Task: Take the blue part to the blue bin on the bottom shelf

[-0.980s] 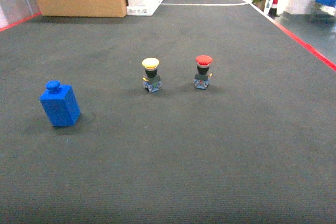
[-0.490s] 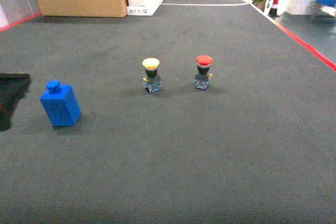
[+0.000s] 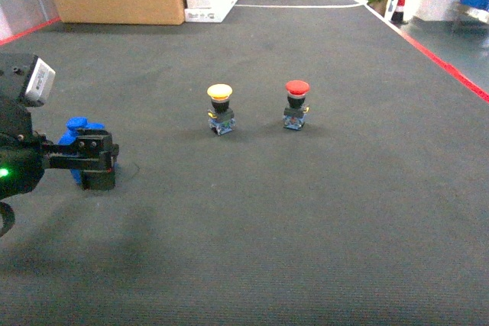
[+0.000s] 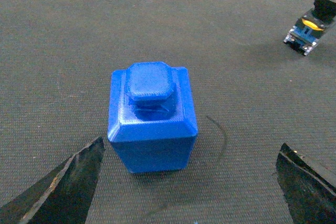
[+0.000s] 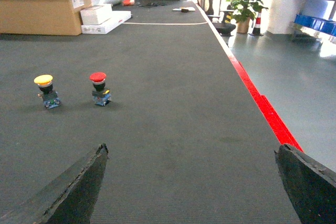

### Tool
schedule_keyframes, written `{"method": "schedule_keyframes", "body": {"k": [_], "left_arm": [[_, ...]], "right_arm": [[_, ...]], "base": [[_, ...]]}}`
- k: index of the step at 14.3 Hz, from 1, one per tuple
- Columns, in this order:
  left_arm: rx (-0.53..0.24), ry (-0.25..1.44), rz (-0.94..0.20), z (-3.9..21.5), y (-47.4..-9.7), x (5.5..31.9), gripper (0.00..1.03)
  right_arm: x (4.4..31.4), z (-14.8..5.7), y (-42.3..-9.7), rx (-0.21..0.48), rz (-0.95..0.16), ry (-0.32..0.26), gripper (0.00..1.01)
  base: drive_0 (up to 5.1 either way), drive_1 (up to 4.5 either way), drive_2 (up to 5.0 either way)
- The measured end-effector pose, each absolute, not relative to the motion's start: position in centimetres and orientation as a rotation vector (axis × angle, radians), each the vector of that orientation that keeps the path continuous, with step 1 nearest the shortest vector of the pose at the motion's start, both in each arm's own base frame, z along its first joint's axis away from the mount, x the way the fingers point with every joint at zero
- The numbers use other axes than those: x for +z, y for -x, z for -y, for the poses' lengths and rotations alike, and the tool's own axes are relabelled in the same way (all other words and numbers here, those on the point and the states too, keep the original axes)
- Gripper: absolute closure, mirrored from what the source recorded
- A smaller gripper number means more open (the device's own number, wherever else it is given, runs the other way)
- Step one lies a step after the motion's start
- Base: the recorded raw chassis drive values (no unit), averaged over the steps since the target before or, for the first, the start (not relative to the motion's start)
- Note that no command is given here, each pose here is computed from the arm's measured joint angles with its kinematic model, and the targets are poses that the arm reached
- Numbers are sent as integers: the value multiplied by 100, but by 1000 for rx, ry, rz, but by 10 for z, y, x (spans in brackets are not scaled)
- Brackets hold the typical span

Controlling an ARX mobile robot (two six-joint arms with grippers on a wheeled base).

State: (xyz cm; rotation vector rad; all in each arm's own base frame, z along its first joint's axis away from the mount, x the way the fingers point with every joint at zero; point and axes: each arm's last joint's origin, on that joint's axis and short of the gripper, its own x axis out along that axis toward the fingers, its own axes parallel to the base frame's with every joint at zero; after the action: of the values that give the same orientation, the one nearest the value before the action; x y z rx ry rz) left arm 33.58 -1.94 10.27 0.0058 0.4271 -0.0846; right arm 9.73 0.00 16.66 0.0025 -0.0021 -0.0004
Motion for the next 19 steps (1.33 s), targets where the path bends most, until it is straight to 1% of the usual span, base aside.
{"method": "schedule_keyframes", "body": {"k": [4, 5, 7, 9, 11, 12, 14, 16, 17, 18, 19], "left_arm": [[-70, -5, -452, 17, -374, 81, 5], [-57, -1, -472, 13, -389, 71, 17], [-59, 0, -473, 12, -393, 69, 26], [-60, 1, -468, 12, -394, 69, 32], [-61, 13, -456, 10, -396, 70, 53], [-62, 19, -449, 10, -396, 70, 58], [-70, 25, -436, 10, -396, 71, 59], [-71, 23, -410, 11, -379, 78, 59], [-62, 24, -376, 9, -363, 91, 59], [-43, 28, -316, 6, -343, 111, 59], [-19, 33, -279, 3, -318, 132, 59]], "right_arm": [[167, 0, -97, 0, 2, -2, 3], [167, 0, -97, 0, 2, -2, 3], [167, 0, -97, 0, 2, -2, 3], [167, 0, -97, 0, 2, -2, 3], [167, 0, -97, 0, 2, -2, 3], [167, 0, -97, 0, 2, -2, 3], [167, 0, -97, 0, 2, -2, 3], [167, 0, -97, 0, 2, -2, 3], [167, 0, -97, 0, 2, -2, 3], [167, 0, -97, 0, 2, -2, 3], [167, 0, -97, 0, 2, -2, 3]], "base": [[0, 0, 0], [0, 0, 0], [0, 0, 0], [0, 0, 0], [0, 0, 0], [0, 0, 0], [0, 0, 0], [0, 0, 0], [0, 0, 0], [0, 0, 0], [0, 0, 0]]}}
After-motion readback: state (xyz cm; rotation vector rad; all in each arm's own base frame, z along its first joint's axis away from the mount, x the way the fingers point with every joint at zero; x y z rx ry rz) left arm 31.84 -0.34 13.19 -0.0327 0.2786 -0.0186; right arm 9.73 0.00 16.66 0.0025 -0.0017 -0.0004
